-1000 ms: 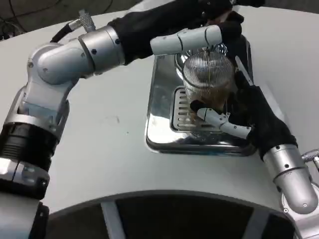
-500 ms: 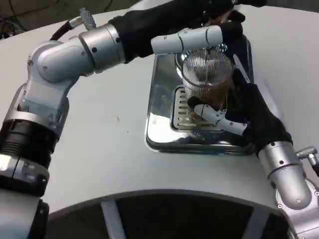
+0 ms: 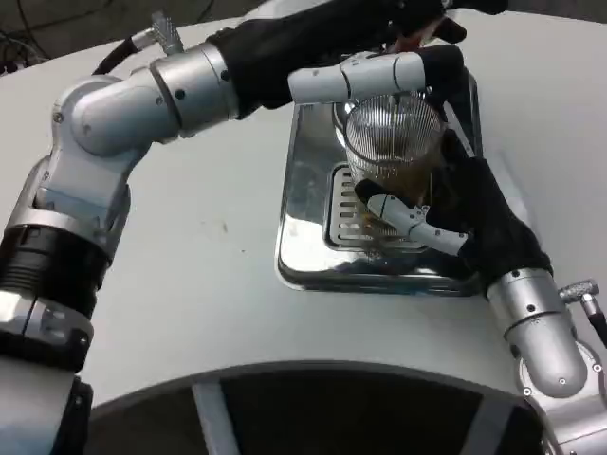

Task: Grasp the cup under the faucet to collect the drink, then remove the cup.

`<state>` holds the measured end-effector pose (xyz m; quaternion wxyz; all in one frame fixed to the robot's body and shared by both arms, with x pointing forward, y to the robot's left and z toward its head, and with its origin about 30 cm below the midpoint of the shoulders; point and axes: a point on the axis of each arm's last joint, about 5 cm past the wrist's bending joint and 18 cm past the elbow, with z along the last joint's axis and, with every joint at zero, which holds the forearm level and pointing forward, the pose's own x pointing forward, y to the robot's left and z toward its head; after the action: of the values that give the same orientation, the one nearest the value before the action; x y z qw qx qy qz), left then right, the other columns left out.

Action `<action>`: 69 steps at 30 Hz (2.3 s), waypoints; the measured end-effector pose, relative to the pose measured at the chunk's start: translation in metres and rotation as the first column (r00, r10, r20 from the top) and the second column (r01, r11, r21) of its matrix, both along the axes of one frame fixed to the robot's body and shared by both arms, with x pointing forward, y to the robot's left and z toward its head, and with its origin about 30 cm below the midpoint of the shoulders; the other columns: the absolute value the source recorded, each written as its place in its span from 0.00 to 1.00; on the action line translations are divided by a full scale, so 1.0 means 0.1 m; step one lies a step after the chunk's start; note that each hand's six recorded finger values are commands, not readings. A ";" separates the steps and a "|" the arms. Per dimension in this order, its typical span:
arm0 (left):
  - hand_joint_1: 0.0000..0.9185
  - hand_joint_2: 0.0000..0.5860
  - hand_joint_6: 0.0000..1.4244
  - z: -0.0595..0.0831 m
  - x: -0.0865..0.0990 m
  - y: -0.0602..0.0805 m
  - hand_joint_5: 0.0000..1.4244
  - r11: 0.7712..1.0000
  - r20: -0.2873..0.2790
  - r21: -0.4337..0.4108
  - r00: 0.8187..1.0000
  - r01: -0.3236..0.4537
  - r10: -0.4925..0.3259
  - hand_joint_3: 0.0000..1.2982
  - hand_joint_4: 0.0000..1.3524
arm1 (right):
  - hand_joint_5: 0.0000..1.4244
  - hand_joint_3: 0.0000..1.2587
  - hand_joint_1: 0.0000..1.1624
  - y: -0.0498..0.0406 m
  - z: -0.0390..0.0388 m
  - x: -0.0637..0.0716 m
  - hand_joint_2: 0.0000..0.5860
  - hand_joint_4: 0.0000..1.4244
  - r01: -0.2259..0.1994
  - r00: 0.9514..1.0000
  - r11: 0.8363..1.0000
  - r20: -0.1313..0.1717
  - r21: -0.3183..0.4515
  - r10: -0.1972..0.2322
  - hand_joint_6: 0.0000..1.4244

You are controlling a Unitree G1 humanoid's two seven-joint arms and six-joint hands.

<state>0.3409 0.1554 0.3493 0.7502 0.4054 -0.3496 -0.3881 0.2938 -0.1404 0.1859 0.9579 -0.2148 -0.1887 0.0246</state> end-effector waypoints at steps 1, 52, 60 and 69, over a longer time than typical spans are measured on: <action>0.00 0.20 0.06 0.00 0.00 0.00 0.09 1.000 0.000 0.000 1.000 0.000 0.000 0.11 0.03 | 0.00 0.00 0.56 0.001 0.000 0.00 0.36 0.00 -0.001 1.000 1.000 -0.001 0.006 0.001 0.00; 0.00 0.21 0.08 0.08 -0.05 -0.02 0.10 1.000 0.030 0.011 0.999 0.012 -0.013 0.14 0.06 | 0.03 0.00 0.63 0.136 0.079 0.07 0.33 0.00 -0.019 0.999 0.997 0.030 0.076 0.017 0.03; 0.00 0.21 0.08 0.08 -0.05 -0.01 0.10 1.000 0.032 0.013 0.999 0.009 -0.010 0.14 0.06 | 0.07 0.00 0.65 0.217 0.054 0.06 0.33 0.02 -0.009 1.000 0.997 0.030 0.076 0.007 0.06; 0.00 0.21 0.08 0.09 -0.05 0.01 0.10 1.000 0.033 0.015 0.999 0.004 -0.005 0.15 0.06 | 0.09 0.01 0.67 0.341 0.051 0.07 0.33 0.05 0.036 0.999 0.997 0.037 0.074 -0.039 0.08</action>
<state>0.3356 0.1563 0.3582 0.7404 0.4166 -0.3600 -0.3856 0.3007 -0.1063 0.1910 0.9617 -0.1834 -0.2036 -0.0043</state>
